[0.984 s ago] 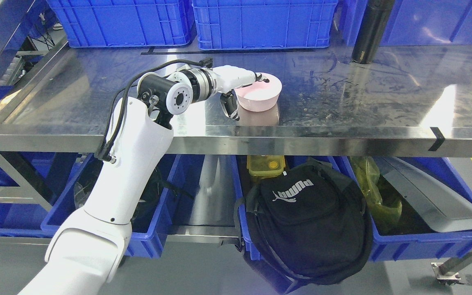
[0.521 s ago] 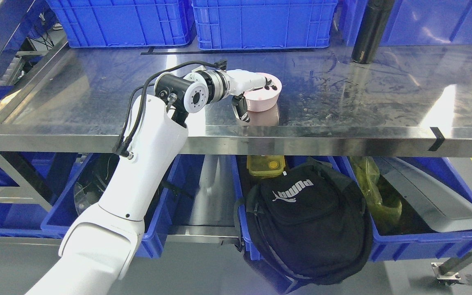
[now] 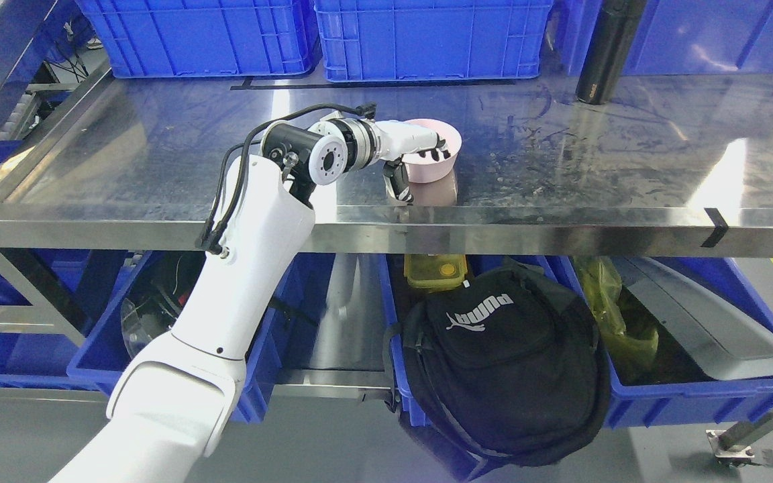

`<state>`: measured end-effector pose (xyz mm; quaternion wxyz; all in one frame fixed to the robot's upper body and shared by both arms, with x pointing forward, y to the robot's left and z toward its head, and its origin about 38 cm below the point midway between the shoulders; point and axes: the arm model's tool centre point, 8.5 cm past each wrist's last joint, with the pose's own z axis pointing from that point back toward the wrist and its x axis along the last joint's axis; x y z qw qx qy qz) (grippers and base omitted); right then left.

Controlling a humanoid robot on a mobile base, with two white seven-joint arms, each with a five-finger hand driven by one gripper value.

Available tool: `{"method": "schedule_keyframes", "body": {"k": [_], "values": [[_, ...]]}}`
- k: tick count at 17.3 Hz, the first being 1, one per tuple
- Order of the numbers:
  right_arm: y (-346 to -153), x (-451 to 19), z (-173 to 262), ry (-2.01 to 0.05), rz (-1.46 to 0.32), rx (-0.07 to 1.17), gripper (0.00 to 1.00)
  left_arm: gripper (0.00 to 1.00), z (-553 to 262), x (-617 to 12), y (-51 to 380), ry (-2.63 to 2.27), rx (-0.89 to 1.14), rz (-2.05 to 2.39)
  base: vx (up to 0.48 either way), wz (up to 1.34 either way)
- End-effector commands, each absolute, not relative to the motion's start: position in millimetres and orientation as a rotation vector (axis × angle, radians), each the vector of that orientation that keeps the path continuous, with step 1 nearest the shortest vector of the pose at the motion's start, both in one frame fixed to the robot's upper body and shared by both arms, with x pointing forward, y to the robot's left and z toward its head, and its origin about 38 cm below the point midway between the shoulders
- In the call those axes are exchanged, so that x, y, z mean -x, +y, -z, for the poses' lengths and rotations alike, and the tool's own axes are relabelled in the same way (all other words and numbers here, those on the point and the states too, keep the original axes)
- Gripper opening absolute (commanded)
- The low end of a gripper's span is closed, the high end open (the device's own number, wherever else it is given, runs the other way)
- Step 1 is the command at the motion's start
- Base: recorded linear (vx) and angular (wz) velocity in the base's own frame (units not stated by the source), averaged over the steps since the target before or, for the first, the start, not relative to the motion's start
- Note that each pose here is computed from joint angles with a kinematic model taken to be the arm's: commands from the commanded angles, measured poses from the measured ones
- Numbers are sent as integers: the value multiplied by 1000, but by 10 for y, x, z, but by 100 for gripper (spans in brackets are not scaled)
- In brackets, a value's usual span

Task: Stack pink IKEA bowl on shelf middle layer
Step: 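Close the left hand fingers on the pink bowl rim, then lift the pink bowl off the shelf with the left hand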

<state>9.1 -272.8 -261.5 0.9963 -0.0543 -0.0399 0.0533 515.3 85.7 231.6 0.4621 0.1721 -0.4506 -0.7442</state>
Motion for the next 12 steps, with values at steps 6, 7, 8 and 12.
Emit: {"method": "schedule_keyframes", "body": {"k": [6, 7, 8, 12], "values": [[-2838, -3, 2607, -73, -108, 125, 100, 20, -2204, -5243, 1141, -1084, -356, 1840, 0, 0], [-2838, -3, 2607, -73, -108, 125, 100, 17, -2215, -5244, 1171, -1095, -353, 1835, 0, 0], [-2838, -3, 2607, -73, -108, 125, 100, 14, -2238, -5248, 1214, -1112, -355, 1829, 0, 0], [-2838, -3, 2607, -73, -108, 125, 100, 5, -2565, -5225, 1349, -1242, -409, 1807, 0, 0]]}}
